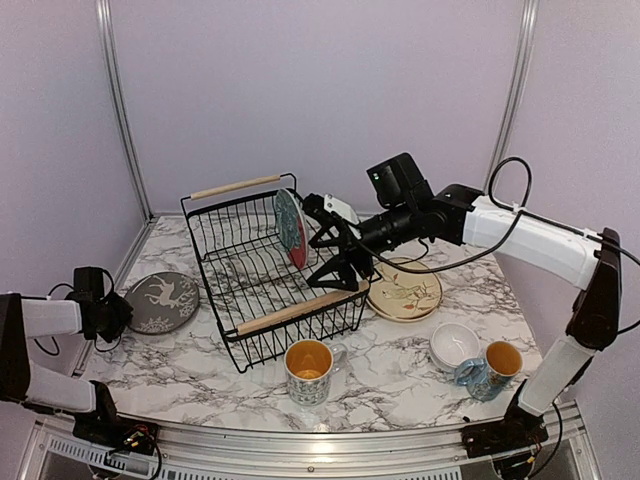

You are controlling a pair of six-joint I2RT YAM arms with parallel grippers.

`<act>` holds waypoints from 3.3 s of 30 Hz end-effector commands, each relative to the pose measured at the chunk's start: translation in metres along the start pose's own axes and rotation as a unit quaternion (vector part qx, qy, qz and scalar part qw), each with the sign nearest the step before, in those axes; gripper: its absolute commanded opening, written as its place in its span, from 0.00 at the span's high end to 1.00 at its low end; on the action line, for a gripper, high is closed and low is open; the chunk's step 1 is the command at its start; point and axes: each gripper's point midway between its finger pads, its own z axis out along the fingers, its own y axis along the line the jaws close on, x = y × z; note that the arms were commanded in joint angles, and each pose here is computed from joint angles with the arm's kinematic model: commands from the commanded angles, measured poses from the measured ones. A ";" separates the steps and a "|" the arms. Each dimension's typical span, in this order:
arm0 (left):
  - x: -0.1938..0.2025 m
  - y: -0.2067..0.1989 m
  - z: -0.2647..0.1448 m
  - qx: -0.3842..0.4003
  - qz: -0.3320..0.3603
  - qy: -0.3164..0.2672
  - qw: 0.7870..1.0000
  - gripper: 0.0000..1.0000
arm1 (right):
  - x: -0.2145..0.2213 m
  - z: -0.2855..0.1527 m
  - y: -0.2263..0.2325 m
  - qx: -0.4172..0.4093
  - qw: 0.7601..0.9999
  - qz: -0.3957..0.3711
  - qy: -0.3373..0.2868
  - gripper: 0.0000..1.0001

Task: Load the mixed dishes into the dish rack
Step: Grab the plate from the corner of the board, then pass from the left arm to the right

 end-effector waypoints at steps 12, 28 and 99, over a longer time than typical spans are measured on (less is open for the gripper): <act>-0.037 -0.049 -0.036 0.097 0.038 -0.066 0.992 1.00 | -0.008 0.005 -0.028 0.086 0.995 -0.039 0.042 0.02; -0.108 -0.157 -0.197 0.301 0.096 -0.206 0.926 1.00 | -0.049 -0.005 -0.050 0.122 0.992 -0.024 0.015 0.02; 0.055 -0.352 -0.274 0.590 0.283 -0.022 0.756 1.00 | -0.049 0.000 -0.102 -0.031 0.967 0.243 -0.074 0.29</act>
